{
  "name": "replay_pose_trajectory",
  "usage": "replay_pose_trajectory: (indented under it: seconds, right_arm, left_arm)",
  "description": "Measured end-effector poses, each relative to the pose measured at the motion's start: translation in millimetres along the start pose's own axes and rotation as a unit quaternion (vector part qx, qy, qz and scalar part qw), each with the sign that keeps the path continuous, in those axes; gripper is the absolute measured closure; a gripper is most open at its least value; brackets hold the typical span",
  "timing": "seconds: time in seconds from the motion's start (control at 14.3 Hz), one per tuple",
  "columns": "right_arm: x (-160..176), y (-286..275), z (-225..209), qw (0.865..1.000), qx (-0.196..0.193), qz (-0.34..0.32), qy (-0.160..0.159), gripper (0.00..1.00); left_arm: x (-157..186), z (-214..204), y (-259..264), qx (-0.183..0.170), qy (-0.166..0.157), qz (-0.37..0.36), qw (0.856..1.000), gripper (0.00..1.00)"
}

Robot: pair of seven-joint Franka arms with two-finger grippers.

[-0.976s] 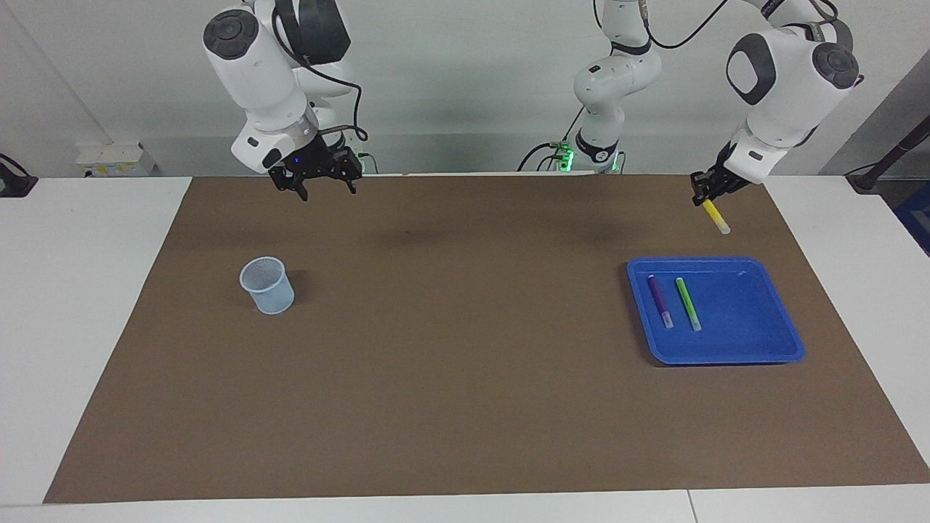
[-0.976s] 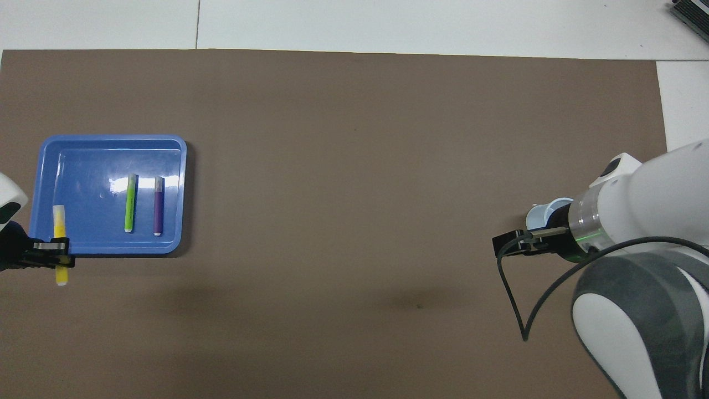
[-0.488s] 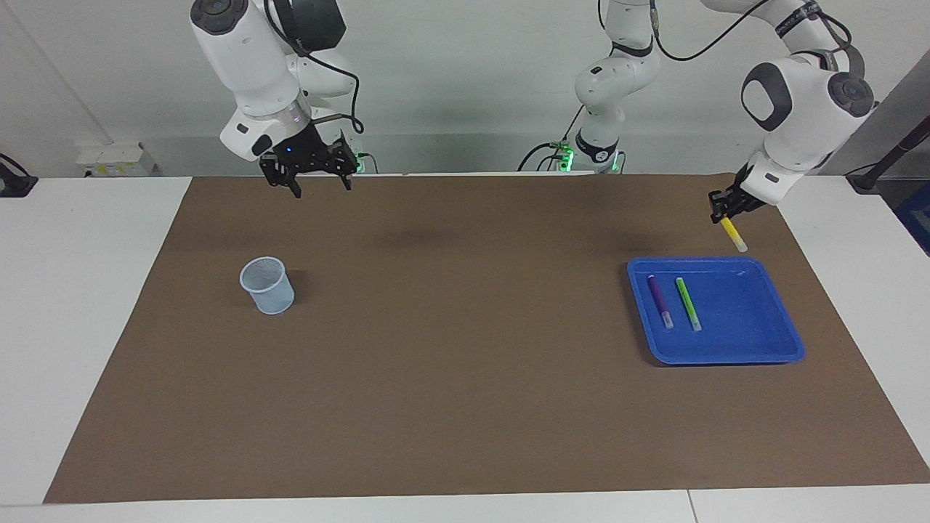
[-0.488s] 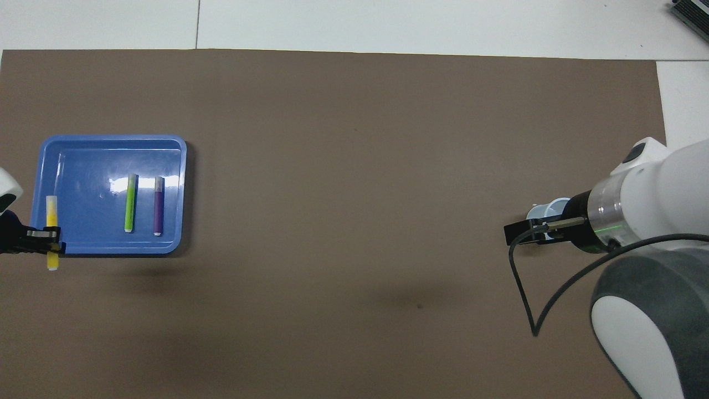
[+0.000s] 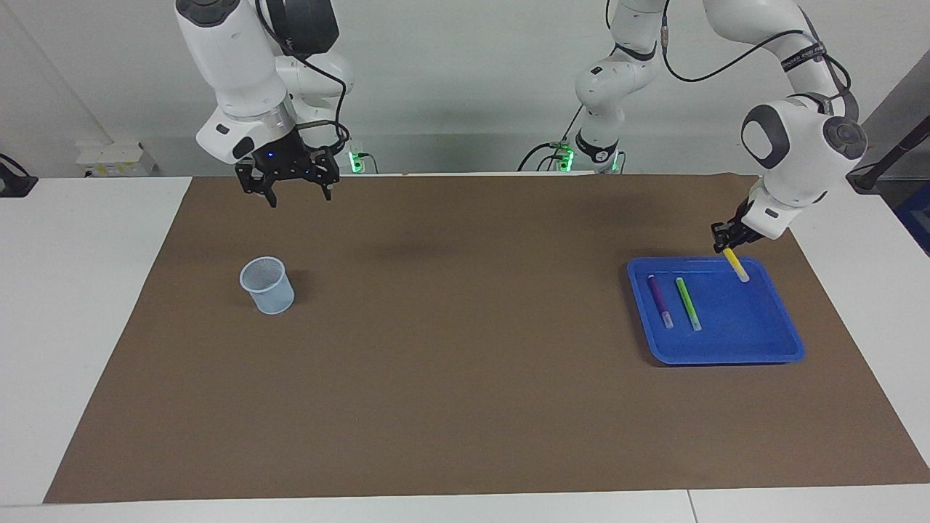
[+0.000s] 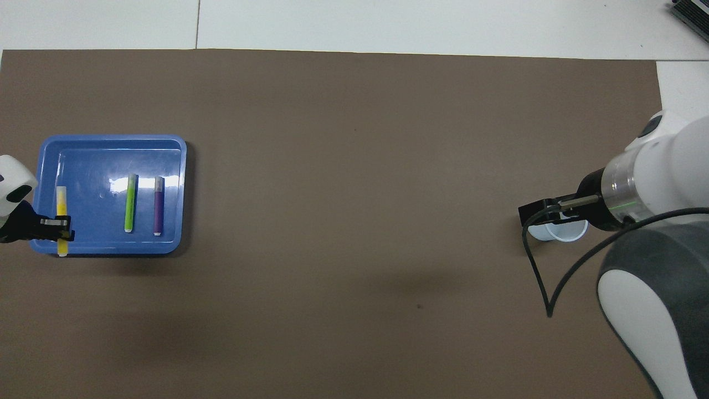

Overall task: Right arm passes pens to left for tray arrangement
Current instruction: 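Lower the yellow pen into the tray and open the left gripper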

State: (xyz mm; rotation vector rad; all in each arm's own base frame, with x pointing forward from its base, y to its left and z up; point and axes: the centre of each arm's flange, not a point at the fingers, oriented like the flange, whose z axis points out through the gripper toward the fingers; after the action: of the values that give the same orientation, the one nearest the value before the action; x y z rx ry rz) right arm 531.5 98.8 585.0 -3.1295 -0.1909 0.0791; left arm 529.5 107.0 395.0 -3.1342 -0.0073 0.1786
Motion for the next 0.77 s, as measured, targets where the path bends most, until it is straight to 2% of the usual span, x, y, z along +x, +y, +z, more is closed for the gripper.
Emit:
replay_pose_trajectory:
  seconds: [0.21,0.77]
  right_arm:
    - [10,-1,-2,1.000,-0.004,-0.004,0.000,0.00]
    - [9,-24,3,1.000,-0.005,-0.018,-0.006,0.00]
  left_arm:
    - [13,23,-5,-0.008,0.011,-0.001,1.000,0.81]
    - [46,70,-20,-0.007,0.025,0.009,1.000,0.81]
